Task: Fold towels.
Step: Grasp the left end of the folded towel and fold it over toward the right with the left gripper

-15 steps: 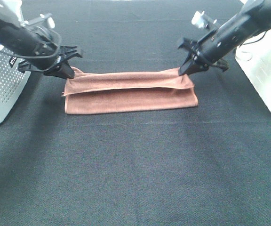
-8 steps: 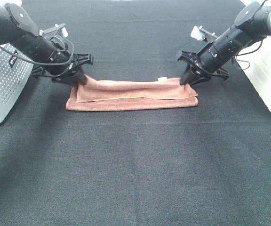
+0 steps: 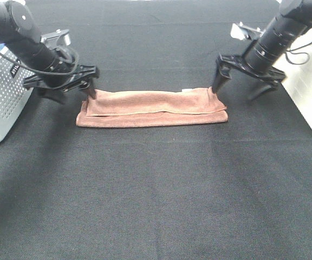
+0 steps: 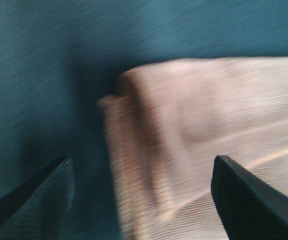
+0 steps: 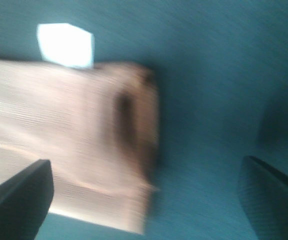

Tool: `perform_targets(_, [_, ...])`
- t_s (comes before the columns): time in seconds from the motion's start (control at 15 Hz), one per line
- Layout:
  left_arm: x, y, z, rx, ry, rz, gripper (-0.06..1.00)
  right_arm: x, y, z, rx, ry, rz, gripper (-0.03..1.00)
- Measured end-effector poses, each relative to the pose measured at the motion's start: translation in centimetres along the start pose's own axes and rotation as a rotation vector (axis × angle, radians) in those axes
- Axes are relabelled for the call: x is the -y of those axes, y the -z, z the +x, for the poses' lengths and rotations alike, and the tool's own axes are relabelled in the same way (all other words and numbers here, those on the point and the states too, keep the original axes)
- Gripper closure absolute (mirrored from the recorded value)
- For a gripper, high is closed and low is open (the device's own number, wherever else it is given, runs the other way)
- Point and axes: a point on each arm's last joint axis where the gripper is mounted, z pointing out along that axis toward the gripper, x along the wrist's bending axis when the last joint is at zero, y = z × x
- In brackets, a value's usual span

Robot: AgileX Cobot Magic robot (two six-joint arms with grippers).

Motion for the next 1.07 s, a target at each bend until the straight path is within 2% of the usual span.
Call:
perform_targets(0.27, [0.1,-0.6,0.3,-0.018,-0.001,0.0,0.22,0.1,0.0,0.0,0.003,-0.001,0.008,0.03])
perform_targets(0.47, [0.9,-2.8,0.5,0.017,0.08,0.032,0.22,0.1,0.0,0.0,0.001,-0.002,0.009,0.03])
perform_targets(0.53, [0.9,-3.1,0.3,0.048,0.104,0.02,0.23,0.1,0.0,0.0,0.0,-0.003,0.009,0.03])
perform_targets(0.6, [0.9,-3.1,0.3,0.048,0.104,0.02,0.23,0.1,0.0,0.0,0.0,-0.003,0.009,0.03])
perform_targets(0.73, [1.0,-3.6,0.1,0.087,0.12,0.021,0.39,0.1,0.0,0.0,-0.001,-0.004,0.009,0.03])
perform_targets(0.93, [0.9,-3.9,0.1,0.089,0.1,0.034,0.88,0.1,0.0,0.0,-0.001,-0.004,0.009,0.03])
perform_targets(1.07, [0.0,-3.0,-0.3,0.076,0.038,0.04,0.92,0.1,0.0,0.0,-0.001,-0.004,0.009,0.03])
